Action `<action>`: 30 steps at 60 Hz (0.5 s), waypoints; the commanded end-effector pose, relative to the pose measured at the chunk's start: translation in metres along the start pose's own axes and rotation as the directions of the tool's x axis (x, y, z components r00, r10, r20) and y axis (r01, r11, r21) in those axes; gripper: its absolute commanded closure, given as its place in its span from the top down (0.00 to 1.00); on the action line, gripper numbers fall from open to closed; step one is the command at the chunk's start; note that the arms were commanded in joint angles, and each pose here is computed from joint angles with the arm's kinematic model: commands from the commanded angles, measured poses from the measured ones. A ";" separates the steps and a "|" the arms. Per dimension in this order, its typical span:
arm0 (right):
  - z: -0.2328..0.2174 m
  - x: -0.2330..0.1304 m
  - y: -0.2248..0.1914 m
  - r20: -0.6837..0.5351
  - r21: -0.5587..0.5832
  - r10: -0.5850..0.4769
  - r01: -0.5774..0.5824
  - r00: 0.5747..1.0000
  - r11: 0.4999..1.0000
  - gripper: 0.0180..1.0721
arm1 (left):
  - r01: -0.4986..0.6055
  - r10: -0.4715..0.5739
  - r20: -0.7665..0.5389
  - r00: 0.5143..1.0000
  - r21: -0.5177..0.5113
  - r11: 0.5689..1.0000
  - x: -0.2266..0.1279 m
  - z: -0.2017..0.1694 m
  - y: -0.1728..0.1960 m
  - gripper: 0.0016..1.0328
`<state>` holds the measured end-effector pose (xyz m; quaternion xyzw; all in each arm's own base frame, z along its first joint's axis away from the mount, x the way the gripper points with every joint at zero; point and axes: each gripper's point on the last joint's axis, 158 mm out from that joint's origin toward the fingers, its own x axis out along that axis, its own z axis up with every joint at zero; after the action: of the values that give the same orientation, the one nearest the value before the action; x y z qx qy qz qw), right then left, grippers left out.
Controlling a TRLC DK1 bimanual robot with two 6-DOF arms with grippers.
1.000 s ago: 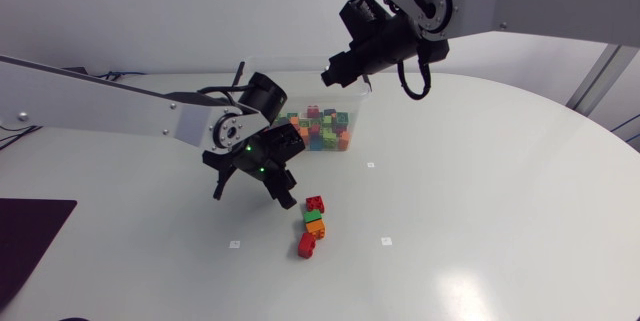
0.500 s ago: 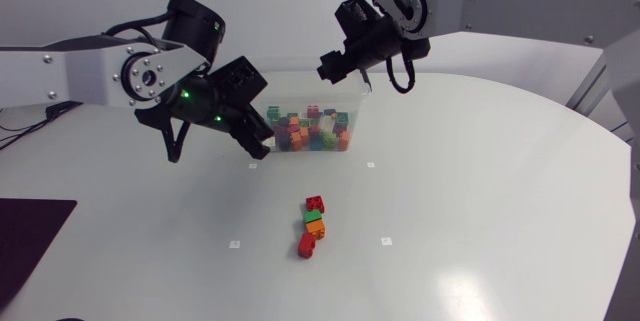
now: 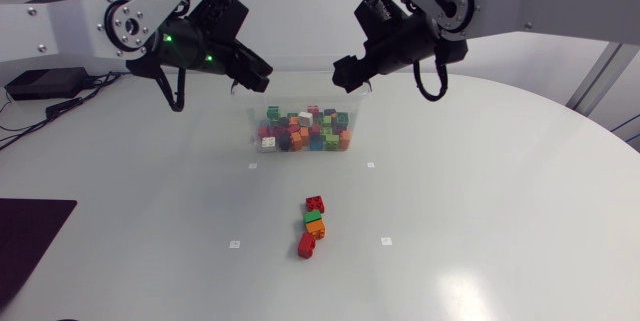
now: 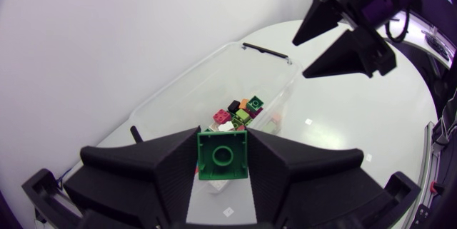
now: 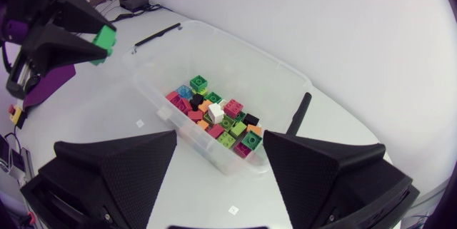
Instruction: Place the duplo bricks in the container
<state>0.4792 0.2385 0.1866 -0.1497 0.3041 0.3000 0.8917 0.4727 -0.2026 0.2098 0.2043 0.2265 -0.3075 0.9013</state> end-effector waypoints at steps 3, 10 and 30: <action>-0.019 -0.009 0.014 -0.024 -0.027 0.014 -0.015 1.000 1.000 0.84 | 0.002 -0.002 0.006 1.000 -0.052 0.999 0.020 0.002 0.011 0.29; -0.035 -0.016 0.023 -0.042 -0.041 0.025 -0.026 0.999 0.999 0.84 | 0.018 -0.017 0.017 1.000 -0.072 0.997 0.034 0.005 0.015 0.29; -0.085 -0.027 0.044 -0.112 -0.100 0.059 -0.070 0.992 0.992 0.84 | 0.023 -0.019 0.048 0.999 -0.079 0.997 0.065 0.022 0.025 0.30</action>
<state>0.4065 0.2228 0.1409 -0.1854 0.3435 0.3247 0.8615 0.5293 -0.2190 0.1904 0.1726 0.2317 -0.3112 0.9054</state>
